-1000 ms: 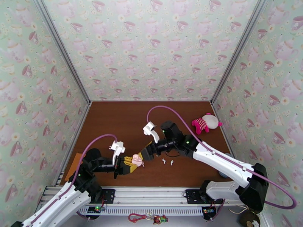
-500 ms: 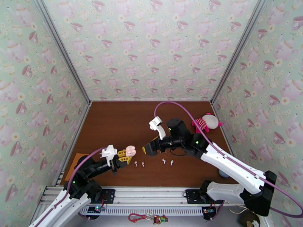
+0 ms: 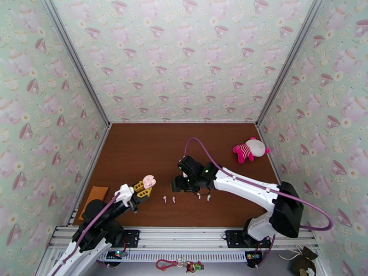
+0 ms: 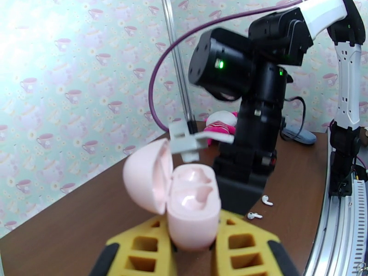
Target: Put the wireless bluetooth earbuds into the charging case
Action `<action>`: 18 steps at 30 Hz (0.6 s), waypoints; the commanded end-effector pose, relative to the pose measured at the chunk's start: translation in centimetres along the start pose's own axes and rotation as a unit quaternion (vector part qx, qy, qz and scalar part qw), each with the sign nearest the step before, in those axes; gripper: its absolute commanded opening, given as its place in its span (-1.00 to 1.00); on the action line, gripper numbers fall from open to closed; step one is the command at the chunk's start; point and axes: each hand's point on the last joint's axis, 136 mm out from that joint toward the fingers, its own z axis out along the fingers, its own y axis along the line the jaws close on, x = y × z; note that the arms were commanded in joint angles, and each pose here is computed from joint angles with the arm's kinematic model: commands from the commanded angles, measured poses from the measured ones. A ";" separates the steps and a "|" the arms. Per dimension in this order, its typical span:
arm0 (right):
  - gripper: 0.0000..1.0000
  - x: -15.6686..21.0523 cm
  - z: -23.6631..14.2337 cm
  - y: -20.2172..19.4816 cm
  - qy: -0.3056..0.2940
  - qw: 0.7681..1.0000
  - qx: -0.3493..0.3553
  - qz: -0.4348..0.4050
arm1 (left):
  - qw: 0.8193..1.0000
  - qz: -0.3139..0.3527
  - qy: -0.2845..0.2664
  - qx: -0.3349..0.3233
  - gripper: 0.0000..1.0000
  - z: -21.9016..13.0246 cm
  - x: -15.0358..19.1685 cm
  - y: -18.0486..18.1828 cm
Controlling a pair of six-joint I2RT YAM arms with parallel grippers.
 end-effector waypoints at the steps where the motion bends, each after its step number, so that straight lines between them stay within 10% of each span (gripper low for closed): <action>1: 0.26 -0.4 0.5 1.0 -0.022 0.998 0.050 0.040 | 1.000 0.015 -0.003 -0.017 -1.00 -0.3 -0.2 0.5; 18: 0.04 2.0 8.9 4.4 0.030 0.993 0.113 0.021 | 1.000 0.027 -0.006 0.003 -1.00 -0.2 -0.1 -0.2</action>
